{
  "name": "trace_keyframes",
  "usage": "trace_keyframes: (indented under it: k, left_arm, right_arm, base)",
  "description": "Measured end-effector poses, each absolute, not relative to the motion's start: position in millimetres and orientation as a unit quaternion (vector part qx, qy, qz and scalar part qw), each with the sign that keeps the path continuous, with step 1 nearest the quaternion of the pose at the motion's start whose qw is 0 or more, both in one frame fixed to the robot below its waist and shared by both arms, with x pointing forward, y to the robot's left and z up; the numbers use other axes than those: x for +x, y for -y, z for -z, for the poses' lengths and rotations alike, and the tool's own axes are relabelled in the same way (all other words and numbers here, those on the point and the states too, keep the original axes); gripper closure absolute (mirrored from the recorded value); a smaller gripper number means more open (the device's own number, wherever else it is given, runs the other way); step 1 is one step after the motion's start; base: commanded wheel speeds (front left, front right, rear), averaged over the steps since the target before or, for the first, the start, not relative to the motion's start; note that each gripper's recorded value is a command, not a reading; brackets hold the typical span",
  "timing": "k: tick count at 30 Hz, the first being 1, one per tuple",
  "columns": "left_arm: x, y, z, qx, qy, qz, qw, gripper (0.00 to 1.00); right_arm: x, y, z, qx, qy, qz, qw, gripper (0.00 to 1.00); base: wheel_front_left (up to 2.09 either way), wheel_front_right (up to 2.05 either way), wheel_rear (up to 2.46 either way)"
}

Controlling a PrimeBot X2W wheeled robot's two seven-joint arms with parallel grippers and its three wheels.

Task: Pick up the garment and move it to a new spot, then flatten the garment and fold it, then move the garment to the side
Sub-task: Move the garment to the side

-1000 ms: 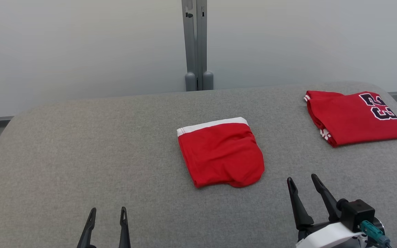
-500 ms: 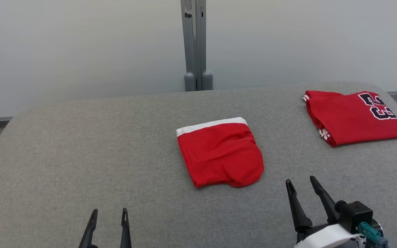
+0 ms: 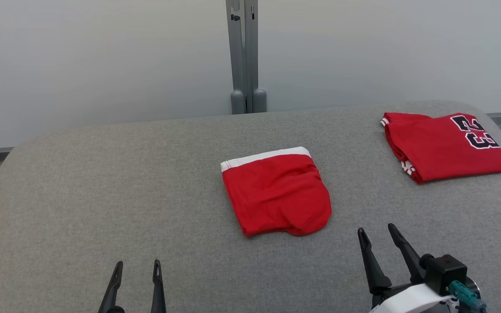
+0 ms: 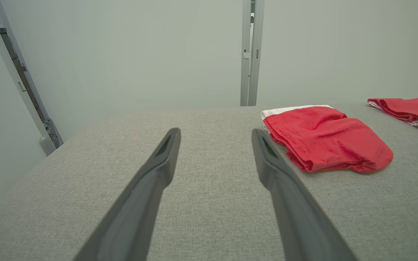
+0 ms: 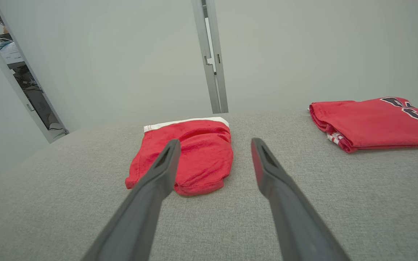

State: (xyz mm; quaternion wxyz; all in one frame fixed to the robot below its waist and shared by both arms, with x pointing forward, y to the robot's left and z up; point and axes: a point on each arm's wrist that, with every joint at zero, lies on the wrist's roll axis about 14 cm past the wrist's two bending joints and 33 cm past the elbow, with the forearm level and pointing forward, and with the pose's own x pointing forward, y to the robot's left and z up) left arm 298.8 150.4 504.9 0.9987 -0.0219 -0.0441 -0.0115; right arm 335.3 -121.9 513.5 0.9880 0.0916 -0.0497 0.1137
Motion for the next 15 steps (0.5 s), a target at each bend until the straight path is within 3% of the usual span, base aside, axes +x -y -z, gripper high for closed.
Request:
trace_keyframes:
  k: [15]
  left_arm:
    - [302.0, -150.2, -500.0, -0.024, 0.034, 0.011, 0.999, 0.0]
  right_arm:
    - [339.0, 116.6, -507.8, 0.095, 0.039, -0.121, 0.987, 0.0]
  base:
    - [0.0, 0.0, 0.0]
